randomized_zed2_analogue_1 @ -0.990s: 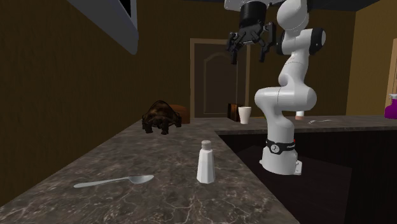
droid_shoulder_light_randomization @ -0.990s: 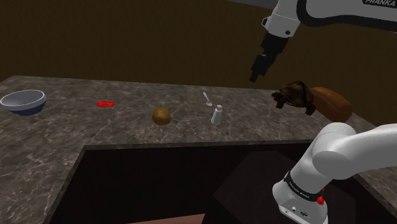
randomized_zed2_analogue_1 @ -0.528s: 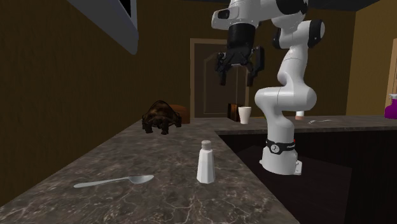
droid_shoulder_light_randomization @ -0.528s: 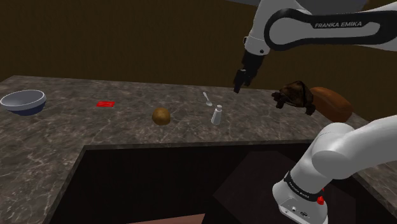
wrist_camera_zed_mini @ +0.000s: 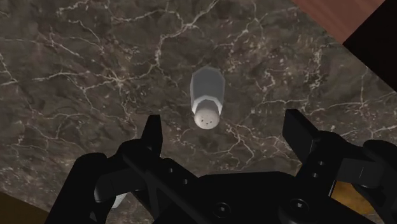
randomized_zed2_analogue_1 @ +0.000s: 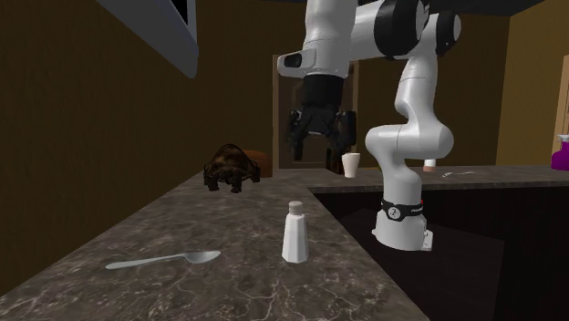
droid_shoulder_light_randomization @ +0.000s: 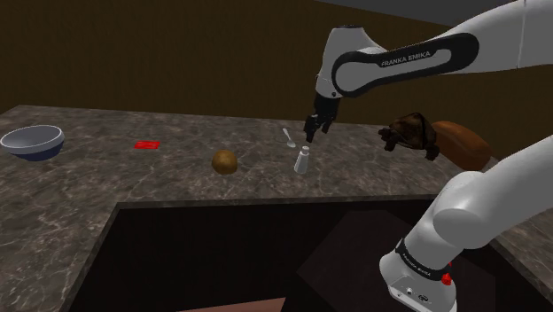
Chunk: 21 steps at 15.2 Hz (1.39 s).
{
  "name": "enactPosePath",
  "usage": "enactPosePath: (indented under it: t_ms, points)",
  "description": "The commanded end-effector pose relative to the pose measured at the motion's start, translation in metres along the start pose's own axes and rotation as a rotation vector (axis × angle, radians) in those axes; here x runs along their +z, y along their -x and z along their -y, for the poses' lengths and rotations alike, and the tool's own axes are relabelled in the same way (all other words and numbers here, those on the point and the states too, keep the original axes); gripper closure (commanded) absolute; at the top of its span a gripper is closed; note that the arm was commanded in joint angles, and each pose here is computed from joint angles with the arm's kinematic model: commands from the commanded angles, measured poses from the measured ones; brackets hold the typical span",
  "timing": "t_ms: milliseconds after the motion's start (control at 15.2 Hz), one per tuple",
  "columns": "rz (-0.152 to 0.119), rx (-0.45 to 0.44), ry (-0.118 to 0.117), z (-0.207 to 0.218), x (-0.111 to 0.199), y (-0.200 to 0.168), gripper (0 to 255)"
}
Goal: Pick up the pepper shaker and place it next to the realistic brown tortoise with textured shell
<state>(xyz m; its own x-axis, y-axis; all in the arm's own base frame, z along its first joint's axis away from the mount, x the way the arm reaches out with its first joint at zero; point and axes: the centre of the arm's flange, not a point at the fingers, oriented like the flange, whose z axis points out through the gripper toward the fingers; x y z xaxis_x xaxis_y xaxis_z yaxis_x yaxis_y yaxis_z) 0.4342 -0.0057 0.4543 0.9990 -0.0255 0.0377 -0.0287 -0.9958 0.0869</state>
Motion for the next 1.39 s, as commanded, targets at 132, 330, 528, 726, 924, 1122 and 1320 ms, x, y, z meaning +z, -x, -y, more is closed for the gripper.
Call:
enactPosePath:
  t_ms: [132,330,528,726,924,1122,1320]
  points:
    - [0.015,0.013,0.009,0.0,0.049,-0.03,0]
    - [0.021,0.018,0.012,0.0,0.073,-0.042,0]
    - [0.021,0.018,0.012,0.0,0.089,-0.042,0]
    - [0.021,0.018,0.012,-0.001,0.104,-0.041,0]
    - [0.021,0.018,0.012,-0.001,0.107,-0.041,0]
    - [0.021,0.018,0.012,-0.001,0.107,-0.041,0]
    - [0.021,0.018,0.012,-0.001,0.107,-0.041,255]
